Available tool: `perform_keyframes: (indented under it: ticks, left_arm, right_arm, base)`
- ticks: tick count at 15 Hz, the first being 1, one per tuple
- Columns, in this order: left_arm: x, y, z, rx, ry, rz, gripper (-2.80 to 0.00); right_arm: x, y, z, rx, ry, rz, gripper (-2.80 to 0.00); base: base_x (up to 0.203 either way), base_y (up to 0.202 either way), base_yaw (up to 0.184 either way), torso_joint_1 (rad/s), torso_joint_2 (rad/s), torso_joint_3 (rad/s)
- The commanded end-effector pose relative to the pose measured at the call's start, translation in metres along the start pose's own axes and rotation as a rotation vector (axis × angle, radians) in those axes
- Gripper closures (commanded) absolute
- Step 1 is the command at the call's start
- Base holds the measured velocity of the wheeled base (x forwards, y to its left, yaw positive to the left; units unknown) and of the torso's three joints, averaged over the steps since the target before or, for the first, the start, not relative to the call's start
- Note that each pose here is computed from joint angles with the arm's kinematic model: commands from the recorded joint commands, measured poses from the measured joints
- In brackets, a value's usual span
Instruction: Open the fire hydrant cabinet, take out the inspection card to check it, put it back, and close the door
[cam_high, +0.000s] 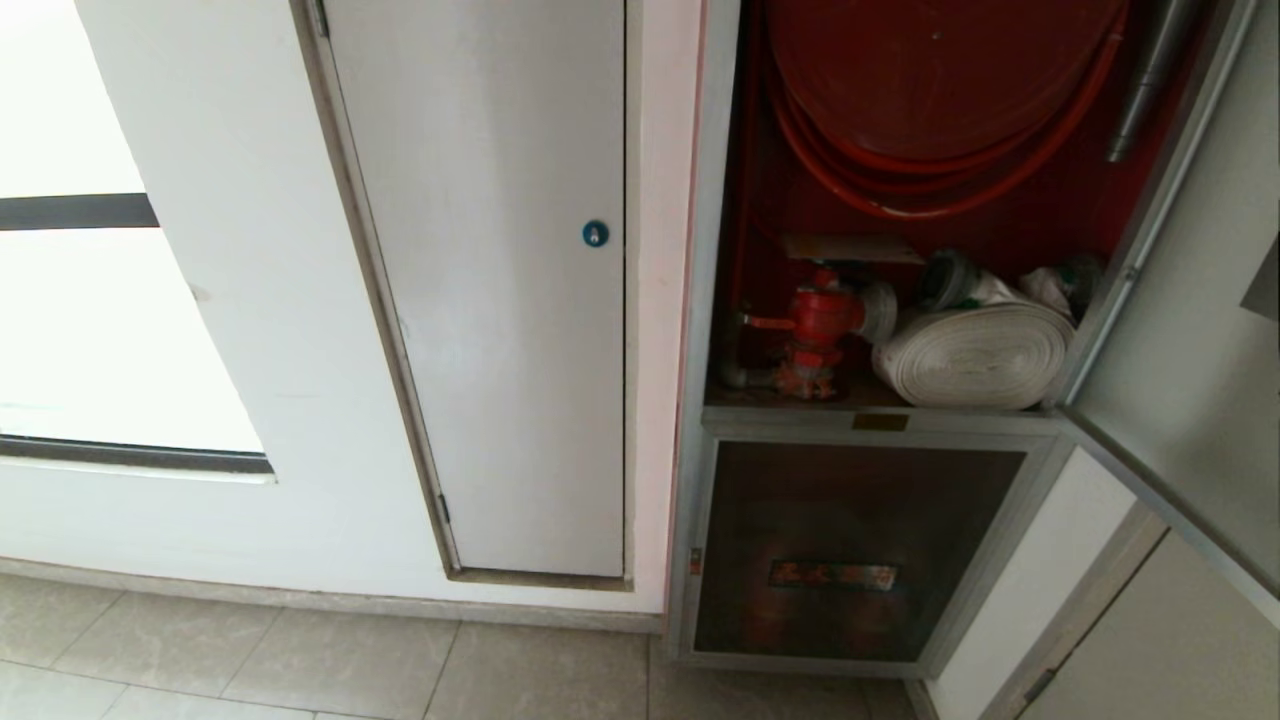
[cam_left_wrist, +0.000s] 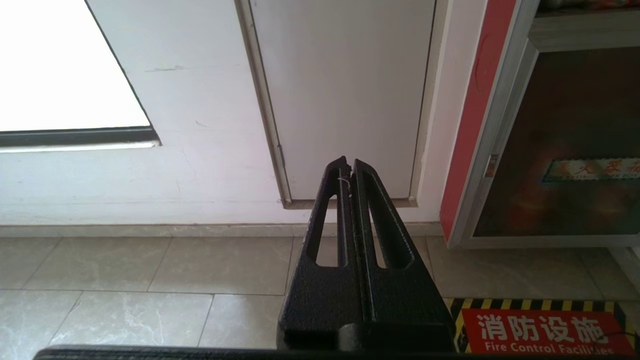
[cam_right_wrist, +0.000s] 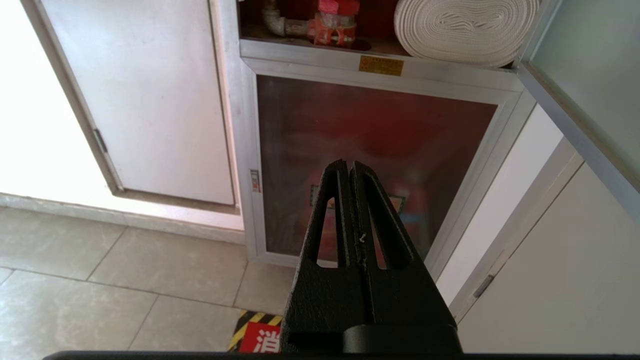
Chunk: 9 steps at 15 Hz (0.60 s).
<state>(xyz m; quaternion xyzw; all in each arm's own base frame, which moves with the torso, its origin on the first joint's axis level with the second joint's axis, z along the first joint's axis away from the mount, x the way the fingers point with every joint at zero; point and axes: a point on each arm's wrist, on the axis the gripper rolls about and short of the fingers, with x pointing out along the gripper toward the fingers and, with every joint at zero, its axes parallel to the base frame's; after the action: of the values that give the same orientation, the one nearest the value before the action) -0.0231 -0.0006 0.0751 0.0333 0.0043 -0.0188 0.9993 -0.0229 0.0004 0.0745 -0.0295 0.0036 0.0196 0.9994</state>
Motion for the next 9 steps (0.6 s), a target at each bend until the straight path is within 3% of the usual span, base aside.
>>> perform_keyframes:
  ticks: [1, 5, 9]
  left_arm:
    - [0.0000, 0.0000, -0.0001, 0.001, 0.005, -0.001, 0.00]
    - [0.0000, 0.0000, -0.0002, 0.001, 0.006, 0.000, 0.00]
    - [0.0000, 0.0000, -0.0002, 0.001, 0.005, -0.001, 0.00]
  right_arm:
    - [0.0000, 0.0000, 0.0000, -0.001, -0.001, 0.001, 0.00]
    - [0.0000, 0.0000, 0.0000, -0.001, -0.001, 0.002, 0.00]
    - [0.0000, 0.0000, 0.0000, -0.001, -0.001, -0.001, 0.00]
  base:
    - [0.000, 0.000, 0.000, 0.000, 0.00, 0.000]
    - [0.018, 0.000, 0.000, -0.001, 0.00, 0.001]
    - [0.187, 0.000, -0.001, 0.009, 0.00, -0.002]
